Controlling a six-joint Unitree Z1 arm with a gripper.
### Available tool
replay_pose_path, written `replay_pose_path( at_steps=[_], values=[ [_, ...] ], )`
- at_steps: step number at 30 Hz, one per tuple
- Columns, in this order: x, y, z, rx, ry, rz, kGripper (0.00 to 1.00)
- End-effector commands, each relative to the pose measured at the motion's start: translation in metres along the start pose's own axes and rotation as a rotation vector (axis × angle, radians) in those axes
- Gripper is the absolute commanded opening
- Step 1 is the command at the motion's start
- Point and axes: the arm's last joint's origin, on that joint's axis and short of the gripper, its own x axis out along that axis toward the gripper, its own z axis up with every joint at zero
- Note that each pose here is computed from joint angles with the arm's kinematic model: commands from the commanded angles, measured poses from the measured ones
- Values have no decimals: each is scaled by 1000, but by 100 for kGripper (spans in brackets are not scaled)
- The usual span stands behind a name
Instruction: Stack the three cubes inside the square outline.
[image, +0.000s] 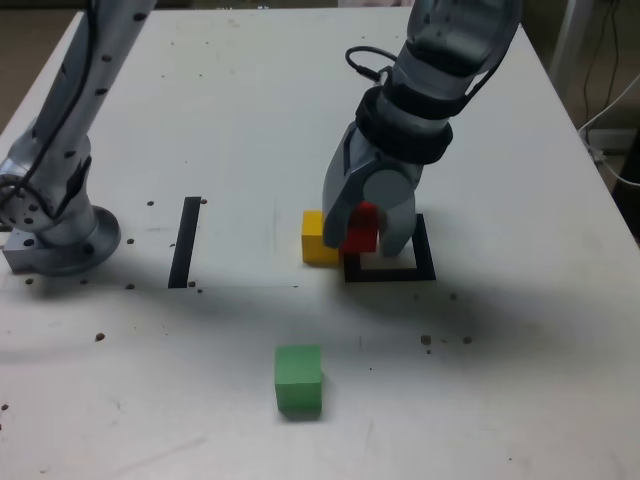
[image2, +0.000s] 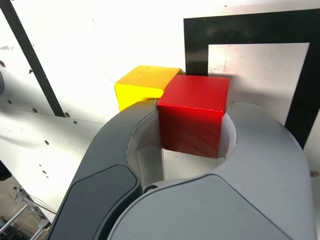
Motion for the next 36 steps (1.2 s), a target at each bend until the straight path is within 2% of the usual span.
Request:
replay_pose_path(
  at_steps=[1, 7, 12, 17, 28, 34, 36],
  values=[
    [-5, -3, -2, 5, -20, 1, 30],
    [-16, -10, 5, 21, -72, 10, 30],
    [-19, -13, 14, 23, -89, 15, 30],
    [-15, -13, 21, 20, -80, 16, 30],
    [-1, -3, 27, -5, -32, 14, 30],
    [0, -1, 28, -8, -29, 15, 30],
    [1, -1, 28, -7, -28, 15, 33]
  ],
)
